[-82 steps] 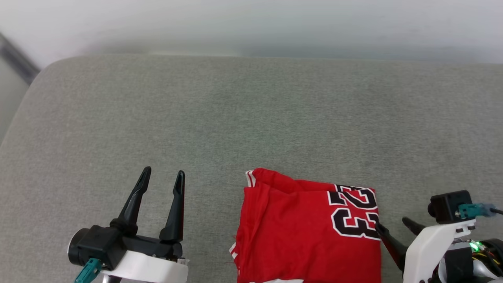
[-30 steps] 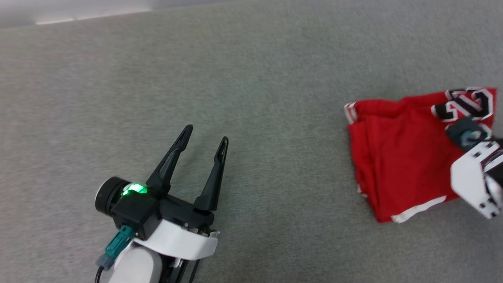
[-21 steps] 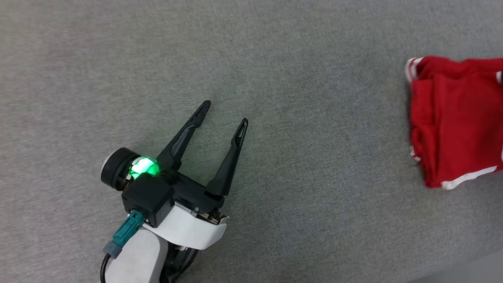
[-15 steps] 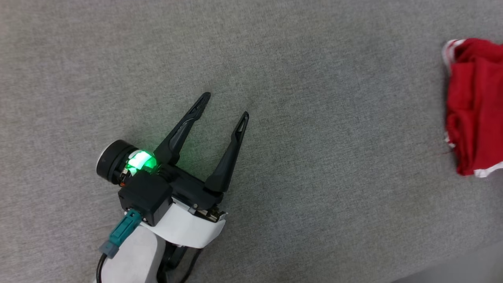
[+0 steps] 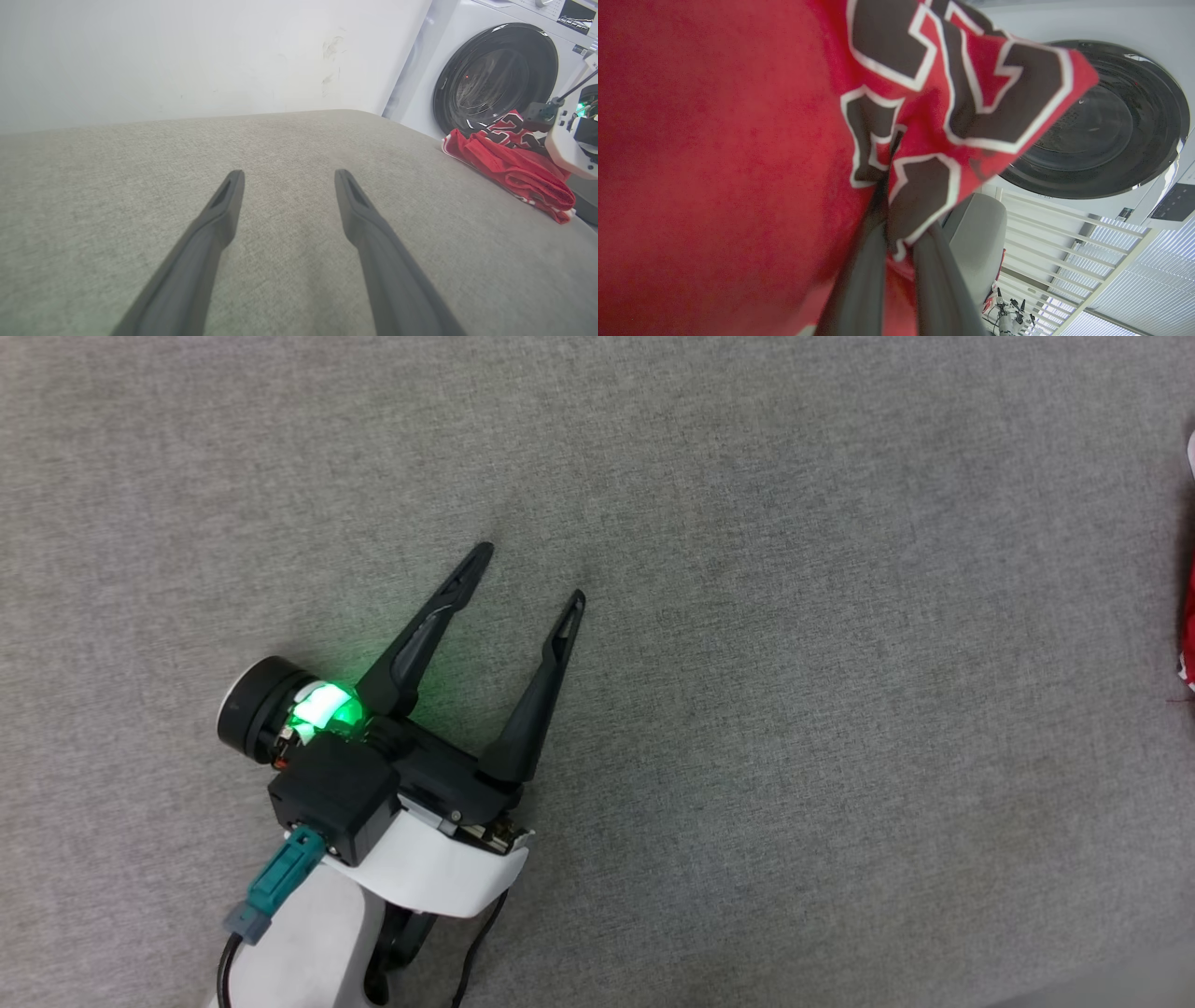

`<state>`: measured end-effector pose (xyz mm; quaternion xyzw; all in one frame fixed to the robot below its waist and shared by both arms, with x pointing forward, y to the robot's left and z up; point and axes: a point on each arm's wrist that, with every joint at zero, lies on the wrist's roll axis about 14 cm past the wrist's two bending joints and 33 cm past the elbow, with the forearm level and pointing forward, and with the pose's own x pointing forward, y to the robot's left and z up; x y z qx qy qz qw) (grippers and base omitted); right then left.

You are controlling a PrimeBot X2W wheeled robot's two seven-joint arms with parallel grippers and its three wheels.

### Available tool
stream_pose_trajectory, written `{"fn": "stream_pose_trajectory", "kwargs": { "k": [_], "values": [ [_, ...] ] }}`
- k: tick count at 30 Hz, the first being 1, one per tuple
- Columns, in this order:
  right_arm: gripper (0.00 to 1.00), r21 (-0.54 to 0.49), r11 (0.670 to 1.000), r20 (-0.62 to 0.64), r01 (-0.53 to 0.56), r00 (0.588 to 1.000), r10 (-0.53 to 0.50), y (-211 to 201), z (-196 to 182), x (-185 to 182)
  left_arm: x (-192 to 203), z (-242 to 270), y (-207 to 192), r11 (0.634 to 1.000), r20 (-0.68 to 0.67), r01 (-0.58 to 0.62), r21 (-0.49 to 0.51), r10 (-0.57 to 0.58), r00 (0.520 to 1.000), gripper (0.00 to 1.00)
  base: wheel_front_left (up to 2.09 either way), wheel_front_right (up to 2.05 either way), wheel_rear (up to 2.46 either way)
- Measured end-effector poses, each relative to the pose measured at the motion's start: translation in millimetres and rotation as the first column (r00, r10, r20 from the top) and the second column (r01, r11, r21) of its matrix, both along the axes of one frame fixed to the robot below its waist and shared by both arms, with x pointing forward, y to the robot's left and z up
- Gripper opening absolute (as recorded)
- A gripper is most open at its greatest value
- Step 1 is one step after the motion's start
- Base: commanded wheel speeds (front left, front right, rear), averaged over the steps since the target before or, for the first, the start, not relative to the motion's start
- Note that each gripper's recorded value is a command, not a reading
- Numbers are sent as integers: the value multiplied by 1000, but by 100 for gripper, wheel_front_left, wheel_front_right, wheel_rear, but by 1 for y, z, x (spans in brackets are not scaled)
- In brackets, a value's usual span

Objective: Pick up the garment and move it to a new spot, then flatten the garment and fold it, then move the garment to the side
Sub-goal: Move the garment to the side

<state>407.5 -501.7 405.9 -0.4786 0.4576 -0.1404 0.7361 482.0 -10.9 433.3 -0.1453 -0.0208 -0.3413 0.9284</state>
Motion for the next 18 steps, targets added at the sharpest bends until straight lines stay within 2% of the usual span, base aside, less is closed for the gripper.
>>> {"fn": "stream_pose_trajectory", "kwargs": {
  "k": [2, 3, 4, 10, 13, 15, 18],
  "values": [
    [0, 7, 1000, 19, 6, 1000, -6, 2, 1, 2, 1, 3, 2, 1000, 5, -10, 0, 10, 1000, 100, 0, 0, 0],
    [40, 8, 1000, 37, 1, 999, -1, 3, 4, 5, 1, 6, 3, 1000, 8, -15, -3, 15, 1000, 100, 0, 0, 0],
    [100, 6, 1000, 55, -3, 998, 3, 4, 8, 8, 1, 9, 3, 1000, 11, -21, -7, 21, 1000, 100, 0, 0, 0],
    [100, -1, 1000, 167, -18, 986, 18, 12, 41, 23, 0, 36, 10, 997, 43, -65, -35, 67, 997, 100, 0, 0, 0],
    [100, 25, 999, 269, -46, 962, 37, 23, 65, 34, -5, 49, 19, 994, 54, -102, -35, 104, 993, 100, 0, 0, 0],
    [100, 56, 995, 357, -81, 933, 56, 36, 84, 43, -8, 59, 29, 990, 66, -139, -34, 141, 988, 100, 0, 0, 0],
    [100, 92, 981, 501, -171, 859, 103, 62, 117, 57, -12, 75, 50, 977, 93, -211, -24, 212, 973, 100, 0, 0, 0]
  ]
}}
